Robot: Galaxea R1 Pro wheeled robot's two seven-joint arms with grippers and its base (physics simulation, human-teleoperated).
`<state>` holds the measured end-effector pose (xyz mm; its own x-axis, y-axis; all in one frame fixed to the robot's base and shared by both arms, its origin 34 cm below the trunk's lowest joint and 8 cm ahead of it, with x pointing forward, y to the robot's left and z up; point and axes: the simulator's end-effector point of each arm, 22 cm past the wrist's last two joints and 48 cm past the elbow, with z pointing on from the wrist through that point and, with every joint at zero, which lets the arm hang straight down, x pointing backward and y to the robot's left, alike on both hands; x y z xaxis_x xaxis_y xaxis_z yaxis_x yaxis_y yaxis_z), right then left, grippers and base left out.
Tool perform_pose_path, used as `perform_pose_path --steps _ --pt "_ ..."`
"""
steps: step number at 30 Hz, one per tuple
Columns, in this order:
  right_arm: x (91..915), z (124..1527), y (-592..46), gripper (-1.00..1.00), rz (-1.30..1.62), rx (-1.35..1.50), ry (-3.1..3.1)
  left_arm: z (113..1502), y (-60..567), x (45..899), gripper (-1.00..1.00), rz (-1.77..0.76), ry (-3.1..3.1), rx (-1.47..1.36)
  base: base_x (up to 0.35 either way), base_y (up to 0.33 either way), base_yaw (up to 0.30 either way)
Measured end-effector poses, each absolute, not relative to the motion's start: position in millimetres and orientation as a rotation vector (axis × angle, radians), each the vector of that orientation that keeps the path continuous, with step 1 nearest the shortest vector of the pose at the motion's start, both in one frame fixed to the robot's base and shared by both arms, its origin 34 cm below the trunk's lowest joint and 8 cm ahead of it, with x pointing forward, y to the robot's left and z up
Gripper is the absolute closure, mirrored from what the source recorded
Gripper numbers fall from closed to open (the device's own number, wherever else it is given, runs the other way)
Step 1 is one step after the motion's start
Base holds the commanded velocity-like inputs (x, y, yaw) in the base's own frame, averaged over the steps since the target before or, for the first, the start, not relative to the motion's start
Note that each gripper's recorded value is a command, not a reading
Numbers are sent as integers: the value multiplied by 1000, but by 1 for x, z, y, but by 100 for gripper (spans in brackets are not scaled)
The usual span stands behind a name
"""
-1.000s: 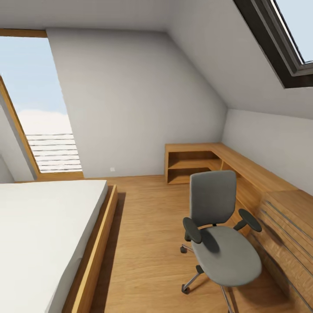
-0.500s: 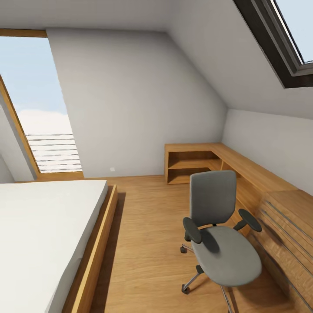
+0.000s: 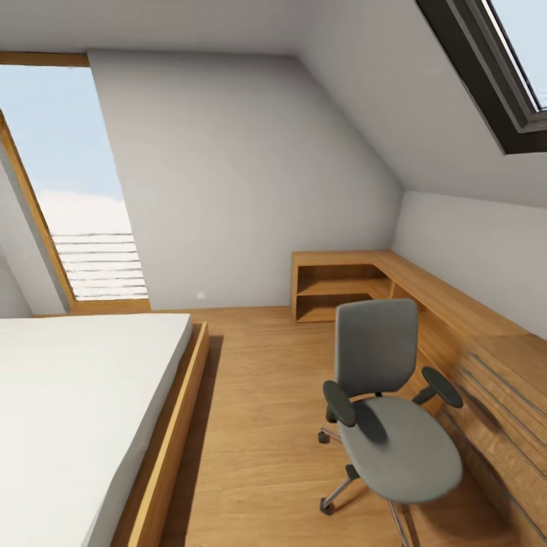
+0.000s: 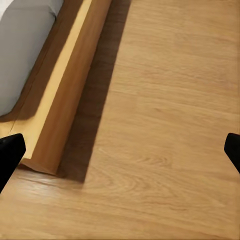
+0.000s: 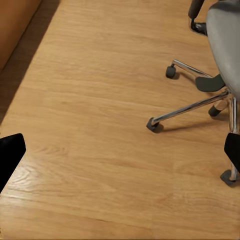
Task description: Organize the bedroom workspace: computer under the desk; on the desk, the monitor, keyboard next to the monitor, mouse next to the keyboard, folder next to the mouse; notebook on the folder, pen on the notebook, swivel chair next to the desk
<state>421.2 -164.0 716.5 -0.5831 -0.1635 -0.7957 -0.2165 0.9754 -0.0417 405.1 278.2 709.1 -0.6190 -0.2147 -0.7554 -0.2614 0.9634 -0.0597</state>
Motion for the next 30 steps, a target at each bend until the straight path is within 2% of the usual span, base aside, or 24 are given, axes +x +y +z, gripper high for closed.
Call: perform_pose_path --steps 14,21,30 --pt "422 717 -169 -100 65 -245 2203 707 280 401 -100 75 2266 -334 21 16 236" --pt "422 715 -183 -100 41 -252 2206 707 278 401 -100 71 2267 -329 173 138 55" --pt "423 715 -192 -100 28 -259 2203 707 277 401 -100 71 2267 -330 94 23 0"
